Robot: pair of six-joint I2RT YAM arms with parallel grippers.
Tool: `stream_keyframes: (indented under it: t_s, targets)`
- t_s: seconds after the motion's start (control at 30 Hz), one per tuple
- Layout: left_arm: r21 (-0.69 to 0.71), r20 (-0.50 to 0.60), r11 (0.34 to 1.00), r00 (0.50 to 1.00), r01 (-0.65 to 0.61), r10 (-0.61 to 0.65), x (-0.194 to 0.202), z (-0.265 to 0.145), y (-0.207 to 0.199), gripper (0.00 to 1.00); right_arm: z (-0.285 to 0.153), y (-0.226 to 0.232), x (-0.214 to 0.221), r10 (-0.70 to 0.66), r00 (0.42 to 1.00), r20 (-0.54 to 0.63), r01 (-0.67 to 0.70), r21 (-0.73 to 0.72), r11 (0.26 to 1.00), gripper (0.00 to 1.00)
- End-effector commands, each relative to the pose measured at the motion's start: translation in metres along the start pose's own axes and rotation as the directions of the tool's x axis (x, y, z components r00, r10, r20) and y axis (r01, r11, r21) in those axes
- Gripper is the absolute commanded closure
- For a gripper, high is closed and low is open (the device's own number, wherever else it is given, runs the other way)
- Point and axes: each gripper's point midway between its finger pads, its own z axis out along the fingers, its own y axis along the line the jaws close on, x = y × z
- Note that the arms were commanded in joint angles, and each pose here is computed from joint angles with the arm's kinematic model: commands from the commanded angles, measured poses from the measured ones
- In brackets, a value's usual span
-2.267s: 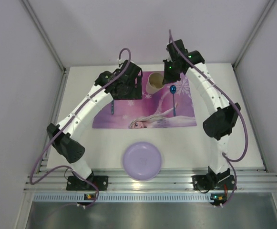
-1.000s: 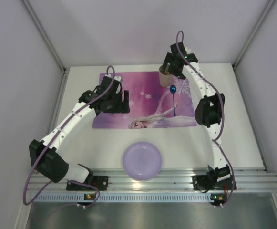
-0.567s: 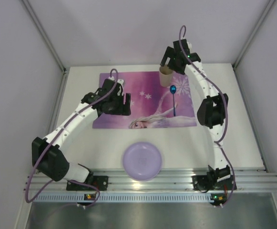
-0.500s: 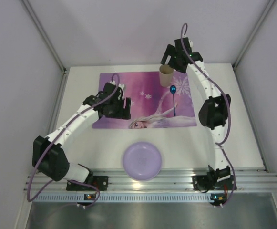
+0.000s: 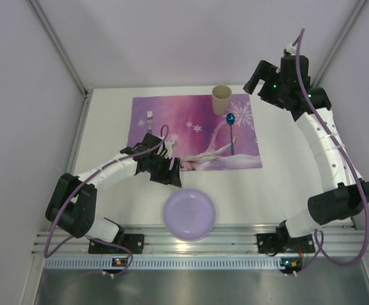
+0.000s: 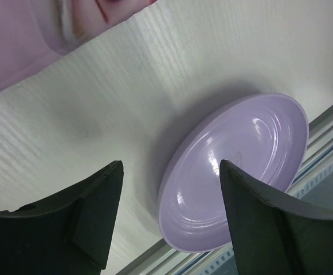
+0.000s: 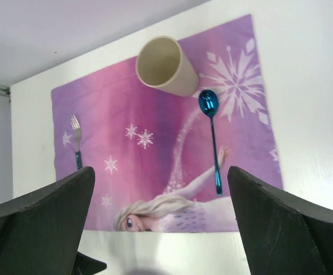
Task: Set the dinner table for one person
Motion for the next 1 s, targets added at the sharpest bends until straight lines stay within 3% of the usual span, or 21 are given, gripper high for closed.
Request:
stream_keyframes:
  t_s: [0.0,0.27,0.37,0.4,0.47,0.53,0.57,0.7,0.97]
  targets:
    - [0.107,0.044,0.993,0.998,-0.057,0.053,-0.009,0.008,-0.017,0.27,0.005,-0.037,0.030,0.000,0.996,-0.084,0.007,0.086,0.996,0.00]
    - [0.039,-0.070,0.993,0.991,-0.110,0.113,0.027,0.036,-0.009,0.33,-0.019,-0.069,0.030,0.019,0.997,-0.075,-0.007,0.157,0.988,0.00]
    - [-0.009,-0.106,0.990,0.985,-0.141,0.139,0.033,0.046,-0.008,0.42,-0.024,-0.072,0.036,0.023,0.996,-0.081,-0.010,0.159,0.987,0.00]
    - [-0.027,-0.111,0.989,0.984,-0.145,0.142,0.033,0.048,-0.007,0.55,-0.027,-0.072,0.037,0.022,0.997,-0.079,-0.009,0.159,0.987,0.00]
    - [-0.054,-0.115,0.989,0.984,-0.140,0.133,0.030,0.053,-0.002,0.65,-0.029,-0.075,0.039,0.025,0.996,-0.084,-0.011,0.164,0.986,0.00]
    - [-0.083,-0.119,0.987,0.984,-0.140,0.130,0.027,0.053,0.001,0.93,-0.031,-0.076,0.041,0.025,0.996,-0.090,-0.009,0.170,0.985,0.00]
    - [-0.097,-0.103,0.983,0.984,-0.154,0.144,0.018,0.051,0.001,1.00,-0.032,-0.077,0.041,0.026,0.996,-0.089,-0.010,0.171,0.985,0.00]
    - [-0.120,-0.077,0.971,0.977,-0.206,0.197,-0.008,0.036,-0.009,1.00,-0.037,-0.083,0.038,0.032,0.996,-0.083,-0.016,0.187,0.982,0.00]
    - [-0.162,0.144,0.960,0.957,-0.228,0.251,-0.124,-0.020,-0.033,1.00,-0.051,-0.098,0.033,0.049,0.998,-0.047,-0.037,0.232,0.972,0.00]
